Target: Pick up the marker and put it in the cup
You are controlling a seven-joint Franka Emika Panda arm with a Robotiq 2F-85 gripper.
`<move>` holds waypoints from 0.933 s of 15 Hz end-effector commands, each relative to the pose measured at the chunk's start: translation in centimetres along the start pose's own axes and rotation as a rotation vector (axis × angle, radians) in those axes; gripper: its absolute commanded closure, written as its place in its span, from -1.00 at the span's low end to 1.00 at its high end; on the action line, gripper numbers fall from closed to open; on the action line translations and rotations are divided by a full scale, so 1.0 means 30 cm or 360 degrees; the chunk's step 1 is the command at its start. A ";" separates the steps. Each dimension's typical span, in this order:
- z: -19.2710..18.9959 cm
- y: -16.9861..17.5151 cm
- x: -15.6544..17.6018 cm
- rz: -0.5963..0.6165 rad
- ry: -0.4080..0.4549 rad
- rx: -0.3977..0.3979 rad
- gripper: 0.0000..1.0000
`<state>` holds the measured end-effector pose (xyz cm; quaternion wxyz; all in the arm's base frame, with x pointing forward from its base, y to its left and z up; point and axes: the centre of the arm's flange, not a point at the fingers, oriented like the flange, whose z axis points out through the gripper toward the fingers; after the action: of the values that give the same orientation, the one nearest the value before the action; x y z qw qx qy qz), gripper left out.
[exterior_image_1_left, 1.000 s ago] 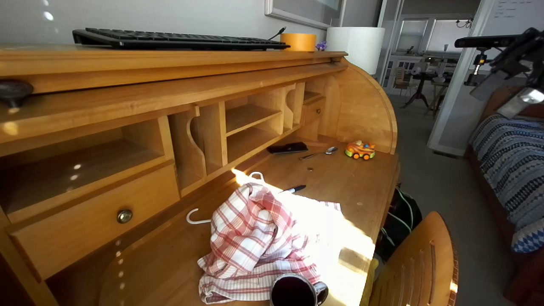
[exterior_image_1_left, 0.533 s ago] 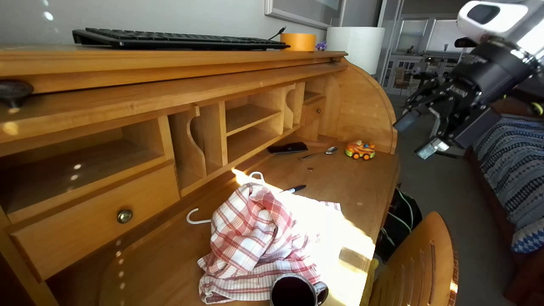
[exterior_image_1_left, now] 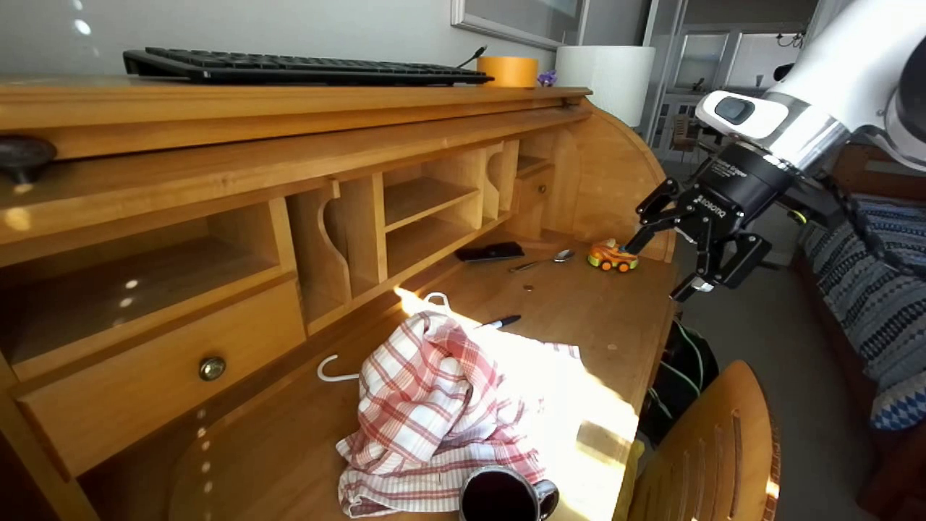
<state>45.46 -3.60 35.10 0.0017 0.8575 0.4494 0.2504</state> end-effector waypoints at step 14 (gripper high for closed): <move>0.079 0.217 -0.076 -0.0293 -0.0060 -0.0166 -1.00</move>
<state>49.02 -8.77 35.14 0.0608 0.8343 0.4846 0.2557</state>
